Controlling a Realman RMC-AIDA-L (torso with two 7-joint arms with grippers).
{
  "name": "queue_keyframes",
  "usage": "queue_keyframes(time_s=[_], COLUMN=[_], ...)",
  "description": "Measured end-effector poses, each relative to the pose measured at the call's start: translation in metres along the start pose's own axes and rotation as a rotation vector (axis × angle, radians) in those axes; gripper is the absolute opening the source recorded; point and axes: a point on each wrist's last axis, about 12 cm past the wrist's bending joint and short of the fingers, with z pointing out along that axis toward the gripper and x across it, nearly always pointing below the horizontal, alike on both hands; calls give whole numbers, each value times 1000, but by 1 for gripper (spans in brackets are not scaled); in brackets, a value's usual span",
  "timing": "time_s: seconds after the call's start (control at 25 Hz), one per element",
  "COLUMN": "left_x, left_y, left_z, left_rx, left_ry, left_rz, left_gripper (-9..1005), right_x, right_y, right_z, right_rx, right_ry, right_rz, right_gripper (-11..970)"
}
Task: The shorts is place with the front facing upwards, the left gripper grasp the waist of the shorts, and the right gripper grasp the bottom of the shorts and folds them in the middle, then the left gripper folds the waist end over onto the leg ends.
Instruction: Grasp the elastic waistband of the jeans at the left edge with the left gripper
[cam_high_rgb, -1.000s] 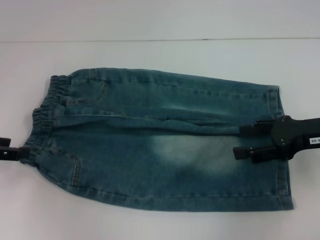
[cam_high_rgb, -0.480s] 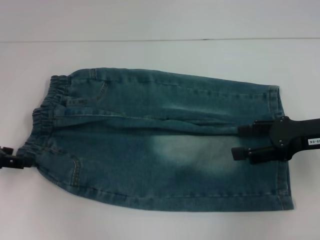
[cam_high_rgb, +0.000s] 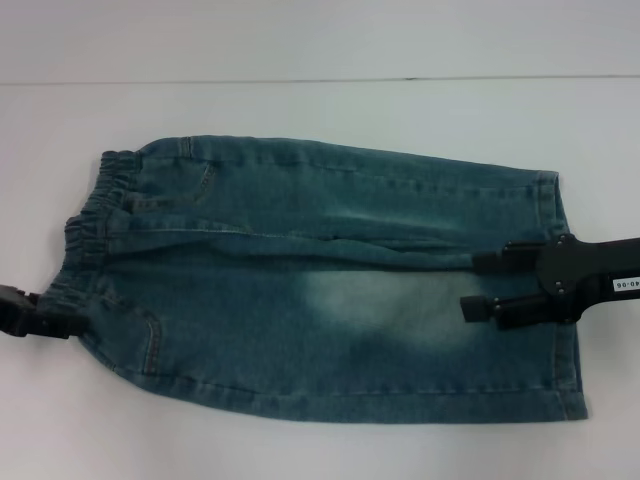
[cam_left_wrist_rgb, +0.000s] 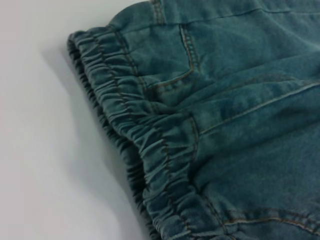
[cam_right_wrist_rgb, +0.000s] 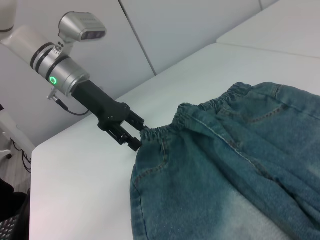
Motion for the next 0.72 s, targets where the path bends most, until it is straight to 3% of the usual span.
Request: queue_keyframes(time_s=[0.32,0.72], left_x=[-4,-5], left_y=[-5,-9], left_z=[0,3], left_rx=[33,46], left_ry=[20,16], left_rz=[25,33], left_gripper=[674,332], right_x=[3,4], right_y=[0,0], right_z=[-1,-1], right_rx=[3,4], right_ry=[0,0], right_rz=[8,11], right_gripper=[900,899])
